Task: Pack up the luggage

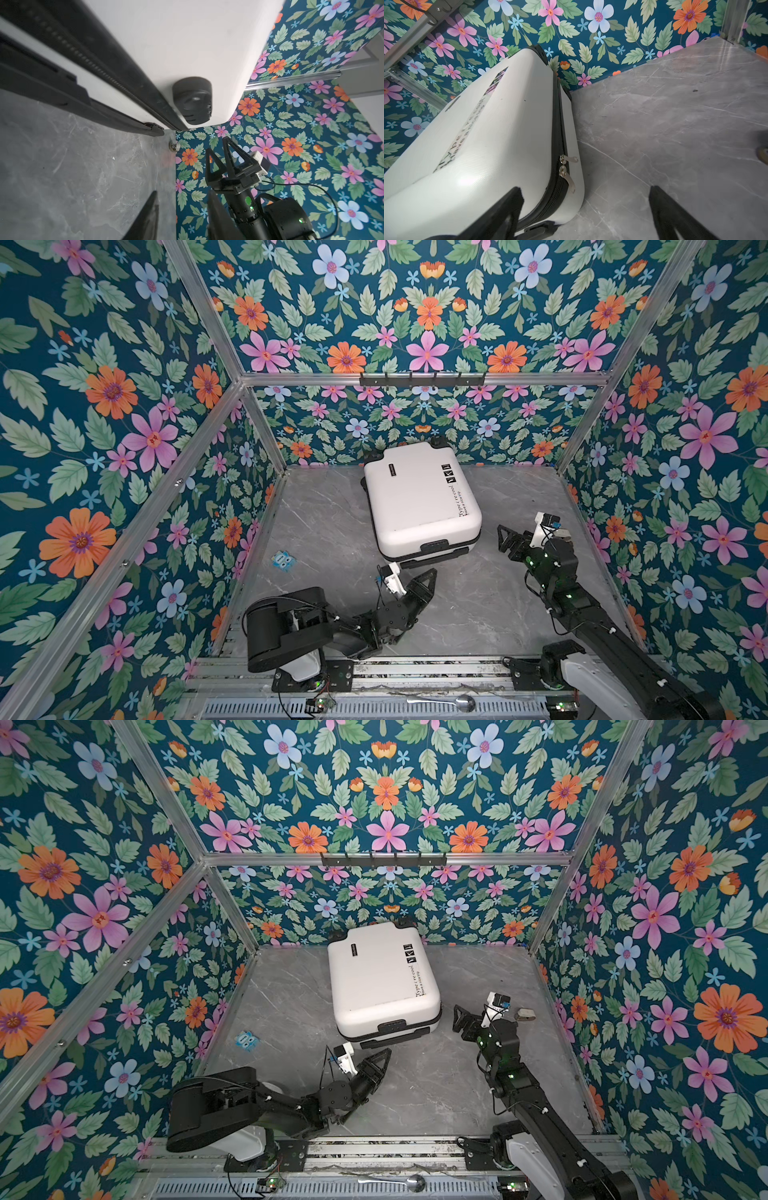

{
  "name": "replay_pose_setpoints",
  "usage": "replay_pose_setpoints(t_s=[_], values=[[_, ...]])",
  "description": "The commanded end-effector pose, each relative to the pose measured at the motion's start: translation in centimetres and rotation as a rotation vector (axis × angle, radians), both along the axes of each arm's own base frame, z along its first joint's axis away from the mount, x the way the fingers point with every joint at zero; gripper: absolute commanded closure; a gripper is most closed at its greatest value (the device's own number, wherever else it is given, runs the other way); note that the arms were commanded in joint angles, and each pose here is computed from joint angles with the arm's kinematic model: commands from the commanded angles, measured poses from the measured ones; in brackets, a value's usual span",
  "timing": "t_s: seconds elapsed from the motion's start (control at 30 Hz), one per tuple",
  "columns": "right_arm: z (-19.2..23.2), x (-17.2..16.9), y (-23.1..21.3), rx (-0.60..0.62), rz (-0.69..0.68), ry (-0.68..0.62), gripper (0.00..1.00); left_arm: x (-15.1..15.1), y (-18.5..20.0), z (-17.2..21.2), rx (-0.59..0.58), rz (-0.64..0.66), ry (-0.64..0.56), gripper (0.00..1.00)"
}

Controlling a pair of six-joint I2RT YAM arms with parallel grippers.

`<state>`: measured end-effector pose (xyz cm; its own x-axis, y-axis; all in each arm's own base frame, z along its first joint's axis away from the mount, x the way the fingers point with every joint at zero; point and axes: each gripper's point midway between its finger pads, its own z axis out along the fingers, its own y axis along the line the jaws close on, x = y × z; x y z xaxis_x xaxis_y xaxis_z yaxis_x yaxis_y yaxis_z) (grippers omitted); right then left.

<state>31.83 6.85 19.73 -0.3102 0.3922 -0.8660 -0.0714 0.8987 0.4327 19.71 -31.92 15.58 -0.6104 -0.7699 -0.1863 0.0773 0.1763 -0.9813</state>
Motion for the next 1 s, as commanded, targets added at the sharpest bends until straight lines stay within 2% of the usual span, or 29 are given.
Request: replay_pose_setpoints(t_s=[0.0, 0.13, 0.3, 0.4, 0.47, 0.6, 0.67, 0.73, 0.83, 0.97], values=[[0.0, -0.6, -0.9, -0.004, -0.047, 0.019, 0.01, 0.3, 0.3, -0.2, 0.240, 0.013, -0.082, 0.48], [0.9, -1.1, -1.2, -0.002, -0.056, -0.009, 0.01, 0.9, 0.8, 3.2, 0.465, 0.040, -0.211, 0.25], [2.6, -1.9, 0.5, -0.050, 0.067, -0.099, 0.01, 2.1, 2.7, 10.4, 0.719, 0.147, -0.431, 0.02], [3.0, -1.8, 0.1, -0.056, 0.043, -0.079, 0.01, 2.9, 3.1, 14.7, 0.872, 0.152, -0.547, 0.01], [3.4, -1.8, -0.1, -0.056, 0.033, -0.069, 0.01, 3.2, 3.6, 17.0, 0.933, 0.170, -0.582, 0.00], [5.1, -2.1, -0.2, -0.033, 0.024, -0.131, 0.01, 3.4, 5.6, 19.4, 1.005, 0.272, -0.663, 0.08], [5.8, -2.1, -0.1, -0.033, 0.030, -0.166, 0.01, 3.0, 6.3, 21.0, 0.999, 0.306, -0.726, 0.01], [6.0, -1.7, -0.3, -0.050, 0.020, -0.149, 0.01, 3.0, 6.7, 22.3, 1.020, 0.318, -0.789, 0.00], [5.9, -0.1, -0.8, -0.102, -0.021, -0.094, 0.01, 6.4, 9.5, 23.5, 1.048, 0.441, -0.735, 0.00], [5.9, 2.5, -0.4, -0.176, -0.011, -0.068, 0.01, 12.6, 15.6, 22.1, 1.047, 0.585, -0.597, 0.00]])
